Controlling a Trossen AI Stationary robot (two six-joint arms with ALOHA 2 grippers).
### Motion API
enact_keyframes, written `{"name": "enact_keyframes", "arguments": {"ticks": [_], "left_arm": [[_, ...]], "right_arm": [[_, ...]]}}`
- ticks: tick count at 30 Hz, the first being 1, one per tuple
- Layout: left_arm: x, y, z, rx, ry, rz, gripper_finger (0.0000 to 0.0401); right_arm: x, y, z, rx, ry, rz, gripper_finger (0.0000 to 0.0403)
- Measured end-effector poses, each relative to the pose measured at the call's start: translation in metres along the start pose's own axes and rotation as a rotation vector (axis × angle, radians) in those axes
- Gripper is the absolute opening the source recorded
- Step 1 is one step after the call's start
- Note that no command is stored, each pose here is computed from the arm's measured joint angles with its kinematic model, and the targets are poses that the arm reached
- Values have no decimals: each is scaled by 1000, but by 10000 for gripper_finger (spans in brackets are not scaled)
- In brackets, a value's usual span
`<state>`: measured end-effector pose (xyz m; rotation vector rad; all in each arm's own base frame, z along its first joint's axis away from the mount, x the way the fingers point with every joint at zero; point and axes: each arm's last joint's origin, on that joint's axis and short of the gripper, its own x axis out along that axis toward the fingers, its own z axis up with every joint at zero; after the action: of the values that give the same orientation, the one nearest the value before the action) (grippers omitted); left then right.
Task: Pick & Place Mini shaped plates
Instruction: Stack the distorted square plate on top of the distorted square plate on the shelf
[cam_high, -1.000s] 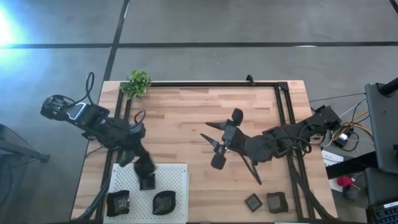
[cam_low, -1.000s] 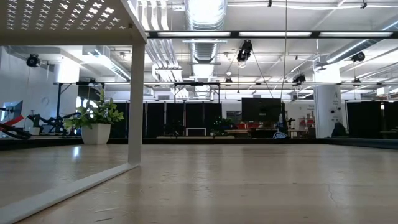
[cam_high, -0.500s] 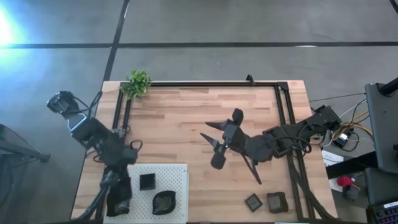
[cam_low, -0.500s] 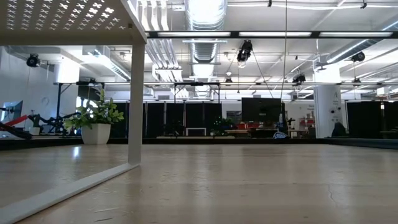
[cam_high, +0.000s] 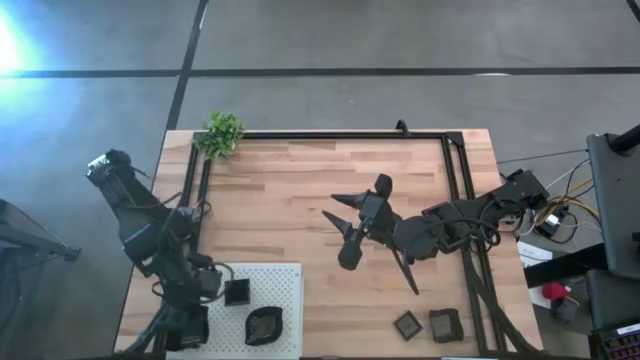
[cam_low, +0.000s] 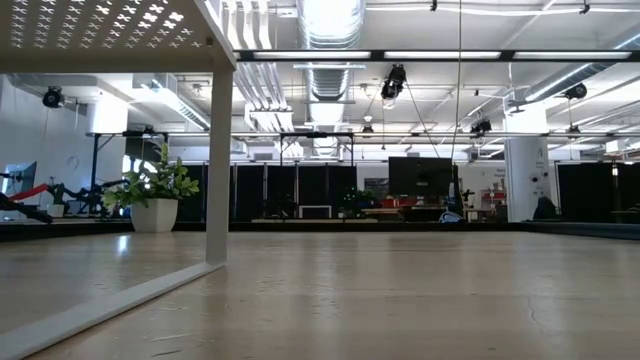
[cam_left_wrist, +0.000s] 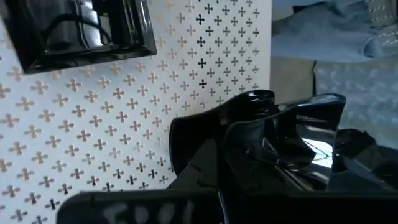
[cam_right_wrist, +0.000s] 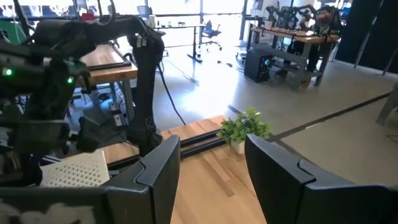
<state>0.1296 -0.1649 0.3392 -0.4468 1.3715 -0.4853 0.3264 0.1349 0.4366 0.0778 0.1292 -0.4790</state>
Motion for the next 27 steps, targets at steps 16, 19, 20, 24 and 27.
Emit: {"name": "enact_keyframes", "arguments": {"ticks": [16,19,20,24,27], "left_arm": [[6,0,3,-1,-2,29,0],[6,1,2,-5,6,39,0],[6,1,2,-7,8,42,0],[6,3,0,-42,23,63,0],[6,3,0,-50,24,64,0]], "right_arm": [[0,0,0,27,0,1,178],[0,0,0,25,0,1,178],[0,0,0,25,0,1,178],[0,0,0,25,0,1,178],[0,0,0,24,0,1,178]]}}
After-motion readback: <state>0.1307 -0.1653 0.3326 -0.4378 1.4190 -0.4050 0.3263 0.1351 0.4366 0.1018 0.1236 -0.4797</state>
